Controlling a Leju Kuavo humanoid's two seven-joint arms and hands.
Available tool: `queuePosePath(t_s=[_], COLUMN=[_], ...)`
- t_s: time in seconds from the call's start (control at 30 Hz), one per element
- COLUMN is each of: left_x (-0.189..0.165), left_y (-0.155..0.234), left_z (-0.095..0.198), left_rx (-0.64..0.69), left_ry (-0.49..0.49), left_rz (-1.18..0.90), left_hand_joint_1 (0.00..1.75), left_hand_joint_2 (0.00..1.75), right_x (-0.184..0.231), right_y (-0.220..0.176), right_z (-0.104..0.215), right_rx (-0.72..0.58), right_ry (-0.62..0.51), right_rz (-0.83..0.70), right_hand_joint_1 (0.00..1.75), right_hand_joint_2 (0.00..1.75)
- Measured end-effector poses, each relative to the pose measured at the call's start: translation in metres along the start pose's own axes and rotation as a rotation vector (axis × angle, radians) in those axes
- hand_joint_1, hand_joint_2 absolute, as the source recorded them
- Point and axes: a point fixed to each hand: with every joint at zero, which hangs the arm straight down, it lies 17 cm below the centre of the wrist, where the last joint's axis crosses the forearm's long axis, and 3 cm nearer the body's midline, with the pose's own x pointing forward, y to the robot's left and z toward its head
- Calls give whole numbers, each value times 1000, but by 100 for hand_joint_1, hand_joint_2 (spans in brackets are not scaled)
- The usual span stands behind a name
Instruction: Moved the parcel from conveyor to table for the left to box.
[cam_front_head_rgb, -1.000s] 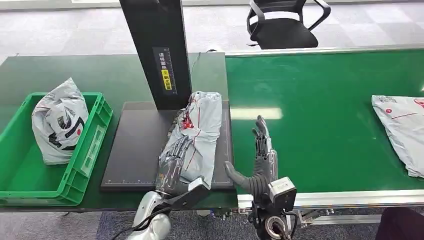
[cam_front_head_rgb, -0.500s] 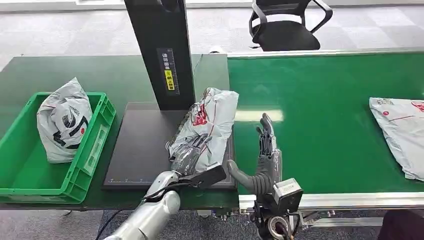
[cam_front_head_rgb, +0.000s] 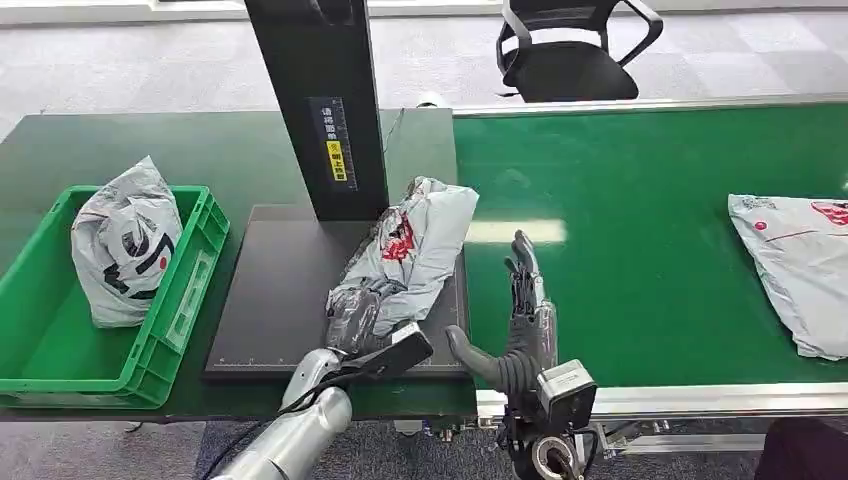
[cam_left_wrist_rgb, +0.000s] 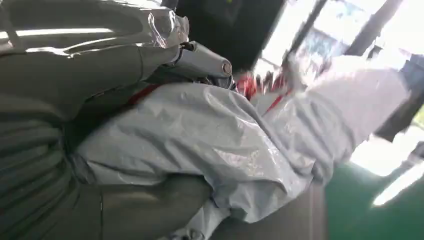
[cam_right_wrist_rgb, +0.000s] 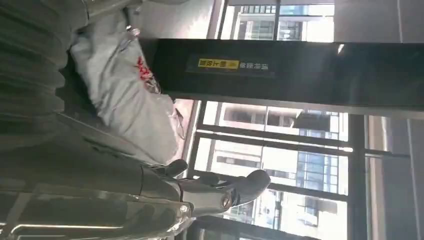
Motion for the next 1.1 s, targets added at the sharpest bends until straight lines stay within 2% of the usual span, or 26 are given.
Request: queuePosePath(t_s=[0.2,0.37,0.47,0.53,0.57,0.73,0.77,0.8,0.87,0.93,1.03,1.1], left_x=[19,28,40,39,39,38,36,40,43,31,-10,-43], left_y=[75,111,146,176,188,189,274,313,327,344,386,427], left_z=[4,16,33,51,58,60,101,121,130,135,138,138], left_rx=[326,454,572,662,694,700,892,974,1004,1026,1024,1011], left_ry=[-105,-162,-246,-250,-254,-252,-269,-300,-318,-297,-235,-209], left_rz=[100,124,120,122,117,116,54,12,-5,1,36,31], left_hand_joint_1=[175,175,175,175,175,175,175,175,175,175,175,175], left_hand_joint_2=[175,175,175,175,175,175,175,175,175,175,175,175], right_x=[-3,-3,-2,-1,-1,-1,1,2,3,2,3,2], right_y=[-3,-5,-6,-8,-9,-9,-11,-12,-13,-12,-13,-16], right_z=[11,17,21,25,27,28,34,36,36,37,39,41], right_rx=[-22,-30,-40,-51,-54,-54,-57,-61,-61,-60,-60,-64], right_ry=[19,25,27,31,32,33,37,38,37,39,35,36], right_rz=[22,29,38,44,48,49,56,57,57,55,50,51], right_hand_joint_1=[0,0,0,0,0,0,0,0,0,0,0,0], right_hand_joint_2=[175,175,175,175,175,175,175,175,175,175,175,175])
